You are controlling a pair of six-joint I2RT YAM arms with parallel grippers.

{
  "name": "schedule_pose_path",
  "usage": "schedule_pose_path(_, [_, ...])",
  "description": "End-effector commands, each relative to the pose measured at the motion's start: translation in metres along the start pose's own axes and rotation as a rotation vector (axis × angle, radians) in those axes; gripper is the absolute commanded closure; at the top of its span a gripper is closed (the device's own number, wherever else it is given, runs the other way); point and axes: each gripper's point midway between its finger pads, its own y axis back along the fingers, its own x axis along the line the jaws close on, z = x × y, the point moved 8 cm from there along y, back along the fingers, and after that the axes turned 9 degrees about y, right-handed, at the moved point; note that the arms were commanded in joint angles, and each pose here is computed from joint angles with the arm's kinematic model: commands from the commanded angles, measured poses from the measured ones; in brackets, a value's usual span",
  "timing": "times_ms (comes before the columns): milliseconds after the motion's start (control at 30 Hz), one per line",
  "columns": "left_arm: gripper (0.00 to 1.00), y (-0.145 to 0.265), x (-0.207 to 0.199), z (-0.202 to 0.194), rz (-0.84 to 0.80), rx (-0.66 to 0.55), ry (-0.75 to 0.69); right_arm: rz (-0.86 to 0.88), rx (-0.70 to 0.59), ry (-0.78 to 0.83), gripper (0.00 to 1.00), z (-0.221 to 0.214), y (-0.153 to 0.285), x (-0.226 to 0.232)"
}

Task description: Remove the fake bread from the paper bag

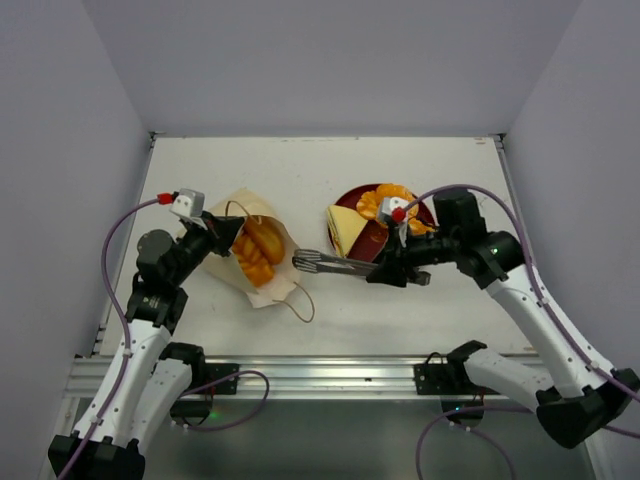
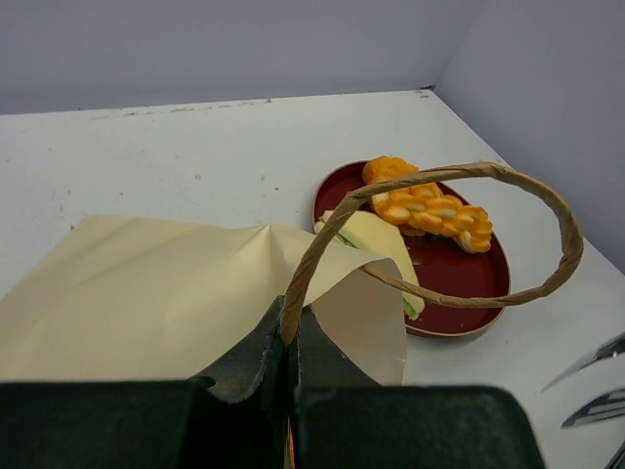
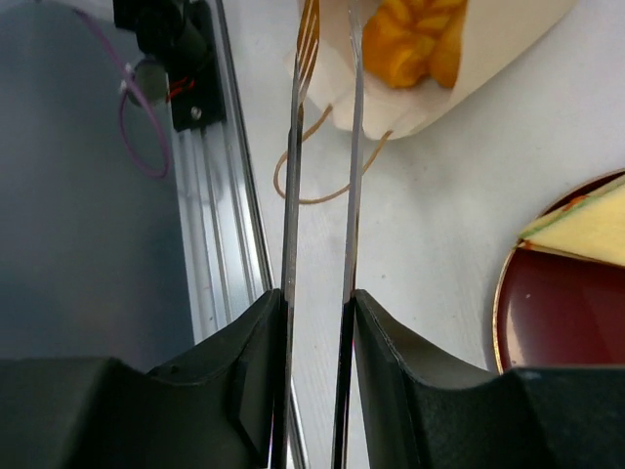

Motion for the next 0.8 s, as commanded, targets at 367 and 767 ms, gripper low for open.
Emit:
schedule_pose_path(367, [1.00,0.009,-0.013,0.014,-0.047,-0.085,-0.003,-0.150,0.294,0.401,0.63,0.004,-0.096,0.007])
schedule_pose_path(767, [1.00,0.012,-0.012,0.004,-0.057,-0.052,0.006,-0.199,0.384,0.658,0.58,0.018,-0.134,0.029])
